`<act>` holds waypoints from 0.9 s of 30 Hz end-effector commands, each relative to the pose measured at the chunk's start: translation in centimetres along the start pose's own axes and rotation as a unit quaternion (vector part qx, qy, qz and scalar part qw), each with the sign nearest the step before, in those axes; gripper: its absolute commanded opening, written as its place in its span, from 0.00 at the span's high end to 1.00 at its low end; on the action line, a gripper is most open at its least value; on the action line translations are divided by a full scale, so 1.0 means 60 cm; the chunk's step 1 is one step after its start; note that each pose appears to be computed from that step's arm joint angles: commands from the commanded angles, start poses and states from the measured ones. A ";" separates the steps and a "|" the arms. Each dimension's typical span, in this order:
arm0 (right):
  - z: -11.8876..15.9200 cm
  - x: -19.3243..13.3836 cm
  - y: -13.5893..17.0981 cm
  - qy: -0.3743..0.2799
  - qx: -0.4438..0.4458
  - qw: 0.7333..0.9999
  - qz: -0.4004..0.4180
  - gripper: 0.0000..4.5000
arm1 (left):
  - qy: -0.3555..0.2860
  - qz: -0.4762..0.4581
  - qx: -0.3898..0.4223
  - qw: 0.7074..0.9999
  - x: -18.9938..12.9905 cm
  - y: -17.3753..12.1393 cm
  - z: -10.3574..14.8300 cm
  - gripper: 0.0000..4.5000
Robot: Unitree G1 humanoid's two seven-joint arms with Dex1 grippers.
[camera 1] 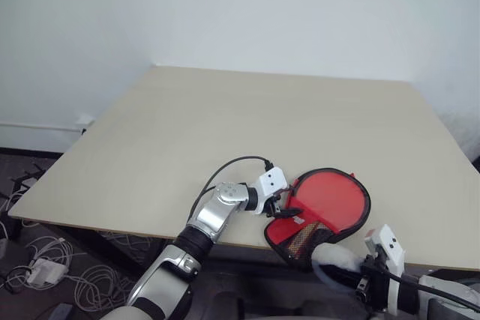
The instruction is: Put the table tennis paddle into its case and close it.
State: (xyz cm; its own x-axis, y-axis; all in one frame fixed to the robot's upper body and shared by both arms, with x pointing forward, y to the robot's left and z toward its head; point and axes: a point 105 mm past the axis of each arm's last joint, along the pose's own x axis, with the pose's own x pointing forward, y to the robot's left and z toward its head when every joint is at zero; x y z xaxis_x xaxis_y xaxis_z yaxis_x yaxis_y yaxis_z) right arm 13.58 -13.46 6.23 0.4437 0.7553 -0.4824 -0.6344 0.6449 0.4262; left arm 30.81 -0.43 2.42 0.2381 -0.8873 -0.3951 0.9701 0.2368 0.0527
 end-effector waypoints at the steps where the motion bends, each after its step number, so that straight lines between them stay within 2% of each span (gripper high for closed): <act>1: 0.001 0.003 0.065 -0.001 -0.001 0.998 0.070 0.87 | 0.103 0.018 -0.056 0.993 -0.018 -0.002 -0.096 0.22; 4: 0.001 0.003 0.080 -0.010 0.000 0.997 0.073 0.87 | 0.104 0.018 -0.056 0.993 -0.019 -0.001 -0.096 0.22; 13: 0.015 -0.025 0.069 -0.057 0.003 0.996 0.071 0.87 | 0.105 0.018 -0.053 0.993 -0.020 0.002 -0.095 0.22; 20: 0.025 -0.038 0.052 -0.108 0.021 0.993 0.049 0.34 | 0.104 0.018 -0.053 0.993 -0.018 0.002 -0.094 0.22; 24: 0.028 -0.042 0.029 -0.127 0.006 0.992 0.007 0.02 | 0.104 0.018 -0.054 0.993 -0.017 0.002 -0.095 0.22; 27: 0.030 -0.045 0.019 -0.148 0.003 0.989 -0.007 0.02 | 0.104 0.018 -0.053 0.993 -0.018 0.002 -0.095 0.22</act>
State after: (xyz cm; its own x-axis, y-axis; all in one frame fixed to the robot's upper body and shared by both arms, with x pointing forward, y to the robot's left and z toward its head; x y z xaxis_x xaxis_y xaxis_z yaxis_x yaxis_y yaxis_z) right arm 12.35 -14.25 8.68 0.5905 0.7560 -0.2824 -0.6052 0.6463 0.4648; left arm 31.11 -0.31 2.47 0.2412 -0.8837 -0.4011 0.9689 0.2426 0.0480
